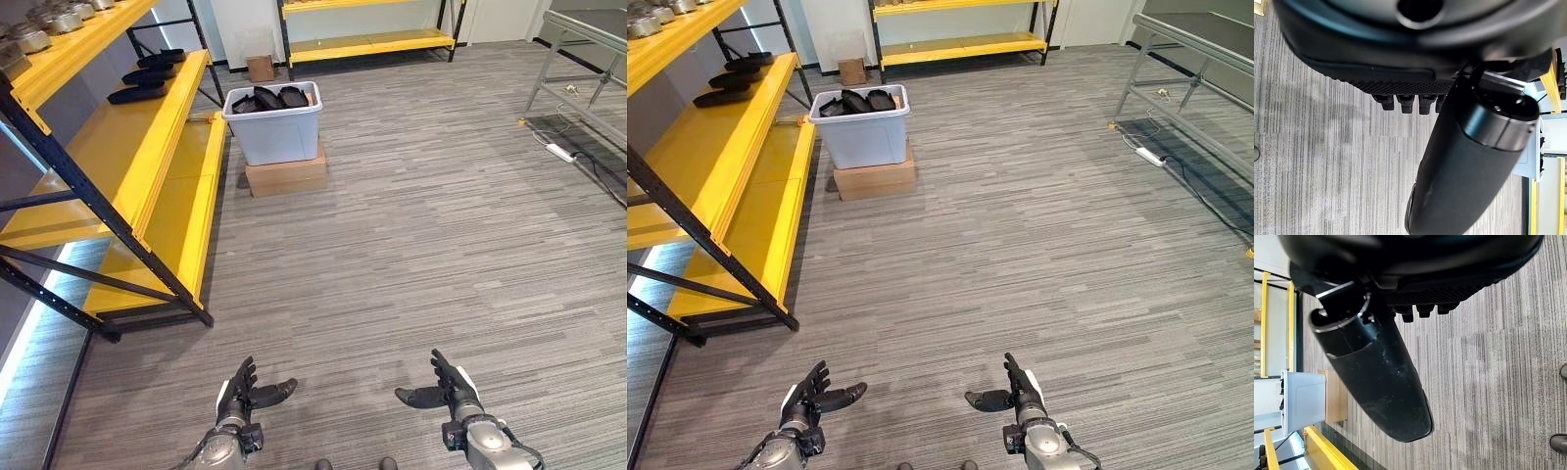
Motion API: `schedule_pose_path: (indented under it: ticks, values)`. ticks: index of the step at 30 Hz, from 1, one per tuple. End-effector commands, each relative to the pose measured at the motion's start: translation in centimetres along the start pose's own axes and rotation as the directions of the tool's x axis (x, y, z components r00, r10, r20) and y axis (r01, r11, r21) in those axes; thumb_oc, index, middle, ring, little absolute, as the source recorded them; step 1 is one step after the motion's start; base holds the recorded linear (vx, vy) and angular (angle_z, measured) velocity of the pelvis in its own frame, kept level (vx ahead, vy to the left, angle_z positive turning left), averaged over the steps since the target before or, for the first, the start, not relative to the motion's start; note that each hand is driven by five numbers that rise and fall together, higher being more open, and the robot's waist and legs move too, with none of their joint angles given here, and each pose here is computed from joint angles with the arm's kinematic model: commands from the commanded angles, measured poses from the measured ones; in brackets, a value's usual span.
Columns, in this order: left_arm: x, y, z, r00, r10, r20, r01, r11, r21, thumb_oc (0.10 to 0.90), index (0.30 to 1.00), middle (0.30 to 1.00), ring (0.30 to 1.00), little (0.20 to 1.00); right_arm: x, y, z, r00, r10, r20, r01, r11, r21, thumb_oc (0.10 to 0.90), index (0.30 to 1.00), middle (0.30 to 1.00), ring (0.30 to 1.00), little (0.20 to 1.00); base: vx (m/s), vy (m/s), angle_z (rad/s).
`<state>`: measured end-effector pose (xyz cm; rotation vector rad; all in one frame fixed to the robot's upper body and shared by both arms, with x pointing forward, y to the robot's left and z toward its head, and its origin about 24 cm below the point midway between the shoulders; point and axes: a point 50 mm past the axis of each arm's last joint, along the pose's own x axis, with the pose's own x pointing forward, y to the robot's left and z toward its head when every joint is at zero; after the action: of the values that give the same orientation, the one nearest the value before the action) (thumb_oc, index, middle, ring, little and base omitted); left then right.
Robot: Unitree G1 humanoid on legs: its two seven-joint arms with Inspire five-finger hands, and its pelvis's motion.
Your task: Move parts from the plastic box to the shelf.
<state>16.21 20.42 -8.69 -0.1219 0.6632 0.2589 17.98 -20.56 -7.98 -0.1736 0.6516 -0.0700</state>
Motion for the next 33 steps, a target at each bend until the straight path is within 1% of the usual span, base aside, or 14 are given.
schedule_pose_path:
  ticks: [1, 12, 33]
  values:
    - [1.58, -0.12, 5.1, 0.979, -0.015, 0.204, 0.009, 0.999, 0.031, 0.9, 1.0, 1.0, 1.0, 1.0, 0.96, 0.73, 4.34, 0.983, 0.022, 0.181, -0.028, 0.999, 0.032, 0.9, 1.0, 1.0, 1.0, 1.0, 0.0, 0.0, 0.0]
    - [1.44, 0.0, 4.74, 0.981, -0.012, 0.194, 0.0, 0.998, 0.06, 0.9, 1.0, 1.0, 1.0, 1.0, 0.84, 0.65, 4.29, 0.983, 0.021, 0.182, -0.025, 1.0, 0.018, 0.9, 1.0, 1.0, 1.0, 1.0, 0.0, 0.0, 0.0]
    - [1.48, -0.17, 4.64, 0.982, -0.009, 0.188, 0.0, 0.999, 0.047, 0.9, 1.0, 1.0, 1.0, 1.0, 0.89, 0.73, 4.1, 0.985, 0.02, 0.171, -0.021, 1.0, 0.006, 0.9, 1.0, 1.0, 1.0, 1.0, 0.0, 0.0, 0.0]
